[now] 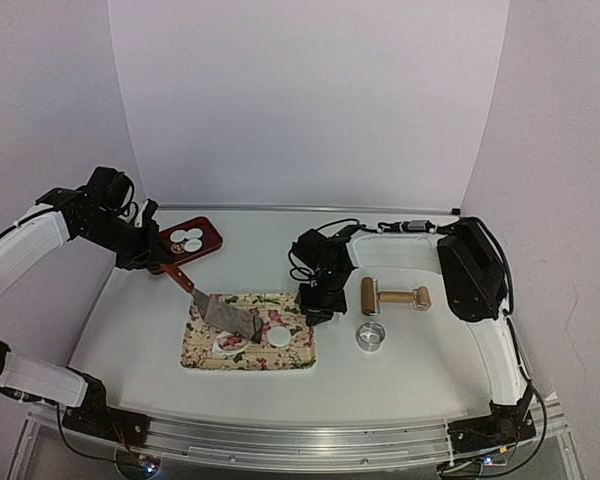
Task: Roll out the dumpling wrappers from the dough
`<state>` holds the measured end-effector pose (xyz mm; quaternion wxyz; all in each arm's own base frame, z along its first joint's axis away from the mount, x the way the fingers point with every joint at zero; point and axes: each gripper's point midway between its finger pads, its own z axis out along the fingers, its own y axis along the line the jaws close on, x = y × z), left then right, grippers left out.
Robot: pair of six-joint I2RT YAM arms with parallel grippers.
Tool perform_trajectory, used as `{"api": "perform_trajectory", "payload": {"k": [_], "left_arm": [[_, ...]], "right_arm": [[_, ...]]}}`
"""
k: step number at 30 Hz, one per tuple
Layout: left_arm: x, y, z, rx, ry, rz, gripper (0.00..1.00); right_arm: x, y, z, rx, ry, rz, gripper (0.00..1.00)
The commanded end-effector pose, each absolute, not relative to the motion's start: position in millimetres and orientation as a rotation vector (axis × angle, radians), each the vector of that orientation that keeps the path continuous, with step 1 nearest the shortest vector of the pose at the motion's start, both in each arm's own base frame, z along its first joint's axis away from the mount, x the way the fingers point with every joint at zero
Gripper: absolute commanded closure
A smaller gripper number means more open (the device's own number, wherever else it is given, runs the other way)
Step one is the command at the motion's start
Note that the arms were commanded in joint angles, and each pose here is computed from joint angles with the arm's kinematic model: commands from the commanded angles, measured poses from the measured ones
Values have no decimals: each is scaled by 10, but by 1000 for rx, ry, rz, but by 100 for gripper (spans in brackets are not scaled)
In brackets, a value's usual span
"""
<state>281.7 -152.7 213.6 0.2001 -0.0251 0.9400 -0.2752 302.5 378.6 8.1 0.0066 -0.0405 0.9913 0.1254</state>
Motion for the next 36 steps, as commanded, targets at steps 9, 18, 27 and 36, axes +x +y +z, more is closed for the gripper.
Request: {"api": "perform_trajectory", "payload": {"k": [9, 18, 27, 36], "left_arm": [[2854, -1630, 2167, -43, 2593, -771, 100], [2802, -1651, 1994, -51, 2614, -746, 100], [2793, -1575, 1978, -90, 2631, -679, 100], [2776, -1556, 1967, -126, 2653, -670, 100]], "right_arm": [[3029, 3715, -40, -135, 3114, 299, 96], [3027, 3712, -44, -131, 3115, 295, 96], [3015, 3692, -36, -129, 3118, 285, 97], [3015, 3675, -29, -127, 3117, 277, 97]]}}
